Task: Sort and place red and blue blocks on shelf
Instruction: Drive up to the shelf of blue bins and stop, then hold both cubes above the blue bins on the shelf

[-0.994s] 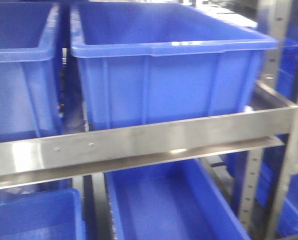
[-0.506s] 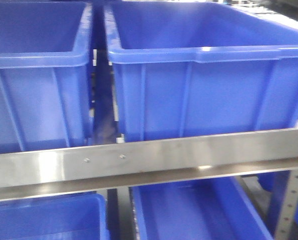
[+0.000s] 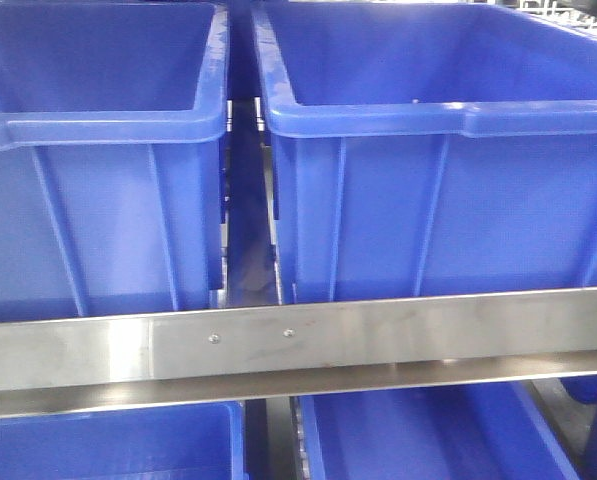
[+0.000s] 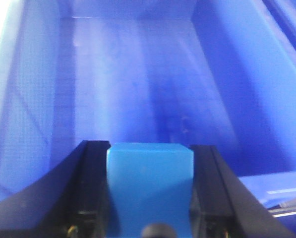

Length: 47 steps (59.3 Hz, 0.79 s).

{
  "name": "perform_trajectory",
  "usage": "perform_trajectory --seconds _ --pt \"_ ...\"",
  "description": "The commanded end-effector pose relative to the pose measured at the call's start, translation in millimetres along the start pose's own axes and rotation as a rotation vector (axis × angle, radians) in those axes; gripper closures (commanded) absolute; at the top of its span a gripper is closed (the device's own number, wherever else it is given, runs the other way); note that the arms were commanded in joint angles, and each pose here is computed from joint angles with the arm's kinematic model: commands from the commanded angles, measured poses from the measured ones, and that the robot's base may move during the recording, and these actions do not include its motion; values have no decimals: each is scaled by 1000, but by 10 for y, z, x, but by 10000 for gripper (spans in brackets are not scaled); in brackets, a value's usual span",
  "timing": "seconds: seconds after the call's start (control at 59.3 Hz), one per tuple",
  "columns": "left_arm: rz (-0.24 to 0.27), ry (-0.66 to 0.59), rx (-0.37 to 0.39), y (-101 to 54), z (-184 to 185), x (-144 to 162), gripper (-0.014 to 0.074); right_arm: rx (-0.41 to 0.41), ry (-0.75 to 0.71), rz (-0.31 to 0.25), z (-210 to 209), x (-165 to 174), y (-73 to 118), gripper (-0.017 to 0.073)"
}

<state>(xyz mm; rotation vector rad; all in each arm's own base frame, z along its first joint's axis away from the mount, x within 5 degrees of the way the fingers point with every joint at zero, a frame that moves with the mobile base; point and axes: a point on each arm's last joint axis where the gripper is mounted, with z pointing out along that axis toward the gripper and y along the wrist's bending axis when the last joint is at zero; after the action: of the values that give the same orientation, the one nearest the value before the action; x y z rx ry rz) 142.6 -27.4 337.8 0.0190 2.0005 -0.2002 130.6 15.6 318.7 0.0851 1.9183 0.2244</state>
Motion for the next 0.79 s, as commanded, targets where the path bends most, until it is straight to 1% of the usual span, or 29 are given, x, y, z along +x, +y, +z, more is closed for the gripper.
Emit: perform_trajectory --seconds 0.0,0.354,0.506,0.775 --pt "0 -111 26 -33 -66 -173 471 -15 -112 -10 -44 -167 27 501" --pt "0 -146 36 -42 -70 -204 471 -15 -112 -10 -44 -167 27 501" --pt "0 -142 34 -41 -70 -200 471 -20 -140 -10 -47 -193 30 501" --pt "0 -142 35 -41 -70 -201 471 -20 -141 -10 -47 -194 31 501"
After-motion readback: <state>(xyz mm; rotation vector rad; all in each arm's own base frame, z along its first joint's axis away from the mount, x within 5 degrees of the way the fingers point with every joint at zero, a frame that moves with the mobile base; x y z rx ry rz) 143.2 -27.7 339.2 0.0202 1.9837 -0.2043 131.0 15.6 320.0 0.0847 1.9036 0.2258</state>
